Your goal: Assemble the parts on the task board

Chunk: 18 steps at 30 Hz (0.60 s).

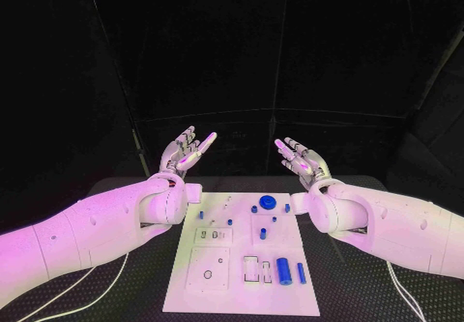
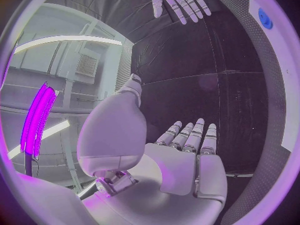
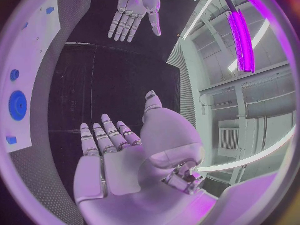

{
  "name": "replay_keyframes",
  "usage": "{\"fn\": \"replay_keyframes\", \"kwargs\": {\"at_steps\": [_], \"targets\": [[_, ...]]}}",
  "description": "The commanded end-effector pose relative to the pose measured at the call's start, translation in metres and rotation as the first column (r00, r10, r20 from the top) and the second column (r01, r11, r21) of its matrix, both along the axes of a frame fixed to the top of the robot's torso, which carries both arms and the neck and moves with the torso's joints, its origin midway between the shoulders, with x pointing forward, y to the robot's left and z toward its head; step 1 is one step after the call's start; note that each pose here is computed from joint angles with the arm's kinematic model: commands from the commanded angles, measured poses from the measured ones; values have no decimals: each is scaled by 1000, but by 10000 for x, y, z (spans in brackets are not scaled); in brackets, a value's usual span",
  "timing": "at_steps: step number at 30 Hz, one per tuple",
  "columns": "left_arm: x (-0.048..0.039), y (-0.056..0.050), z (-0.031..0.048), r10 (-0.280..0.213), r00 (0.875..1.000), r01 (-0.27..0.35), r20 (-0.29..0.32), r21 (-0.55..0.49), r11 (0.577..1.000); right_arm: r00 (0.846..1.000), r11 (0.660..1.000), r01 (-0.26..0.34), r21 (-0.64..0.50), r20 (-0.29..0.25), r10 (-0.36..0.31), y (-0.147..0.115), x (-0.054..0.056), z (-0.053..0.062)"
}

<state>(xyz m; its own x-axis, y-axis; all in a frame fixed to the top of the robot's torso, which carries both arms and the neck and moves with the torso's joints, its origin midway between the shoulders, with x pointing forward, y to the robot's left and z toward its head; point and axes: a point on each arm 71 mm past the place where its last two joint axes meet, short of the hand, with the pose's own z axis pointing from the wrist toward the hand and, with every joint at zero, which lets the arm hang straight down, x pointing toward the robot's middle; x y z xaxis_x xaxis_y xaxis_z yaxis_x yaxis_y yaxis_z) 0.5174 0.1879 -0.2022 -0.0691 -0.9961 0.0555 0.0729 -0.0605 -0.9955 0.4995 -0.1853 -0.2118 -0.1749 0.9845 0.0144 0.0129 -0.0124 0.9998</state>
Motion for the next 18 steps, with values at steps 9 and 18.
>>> {"fn": "replay_keyframes", "kwargs": {"at_steps": [9, 18], "targets": [[23, -62, 57, -88, 995, 90, 50, -20, 996, 970, 970, -243, -17, -37, 242, 153, 85, 48], [9, 232, 84, -87, 994, 88, 59, -8, 996, 919, 744, -117, -658, 212, 332, -143, 169, 144]]}}
